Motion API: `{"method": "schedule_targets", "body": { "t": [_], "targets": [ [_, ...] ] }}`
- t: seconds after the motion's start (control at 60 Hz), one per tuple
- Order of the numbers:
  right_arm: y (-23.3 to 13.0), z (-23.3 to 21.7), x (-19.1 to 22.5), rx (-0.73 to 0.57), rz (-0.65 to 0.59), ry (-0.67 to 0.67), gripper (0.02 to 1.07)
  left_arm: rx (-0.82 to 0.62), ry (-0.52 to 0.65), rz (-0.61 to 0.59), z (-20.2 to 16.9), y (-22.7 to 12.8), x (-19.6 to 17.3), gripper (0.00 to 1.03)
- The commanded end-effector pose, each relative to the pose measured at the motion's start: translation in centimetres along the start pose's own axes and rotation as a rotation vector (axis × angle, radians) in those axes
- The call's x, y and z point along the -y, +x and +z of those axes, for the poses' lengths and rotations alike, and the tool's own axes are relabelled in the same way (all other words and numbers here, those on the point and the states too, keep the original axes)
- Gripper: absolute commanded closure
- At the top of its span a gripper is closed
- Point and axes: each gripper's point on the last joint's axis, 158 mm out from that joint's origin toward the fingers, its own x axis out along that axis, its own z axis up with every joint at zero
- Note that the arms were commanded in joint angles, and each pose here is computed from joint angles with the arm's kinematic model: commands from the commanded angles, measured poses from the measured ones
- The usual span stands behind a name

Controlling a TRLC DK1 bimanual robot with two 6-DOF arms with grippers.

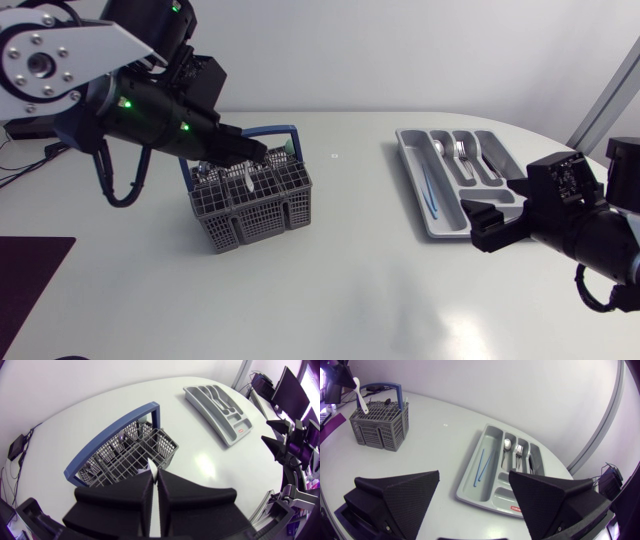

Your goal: Unload the cutlery basket into the drawer organizer.

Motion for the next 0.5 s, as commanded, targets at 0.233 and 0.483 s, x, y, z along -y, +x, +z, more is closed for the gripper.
{"method": "schedule_targets", "body": {
  "t": [0.233,0.483],
  "targets": [
    [-1.8,0.9,-2.0,0.03,0.11,-0.046,0.07,0.197,0.204,-0.063,1.7,-5.0,3.4,1.0],
    [-3.8,2.4,-3.8,0.02,0.268,-0.033,0.07,0.309,0.471,-0.235,1.8,-6.3,7.5,1.0]
  ]
}}
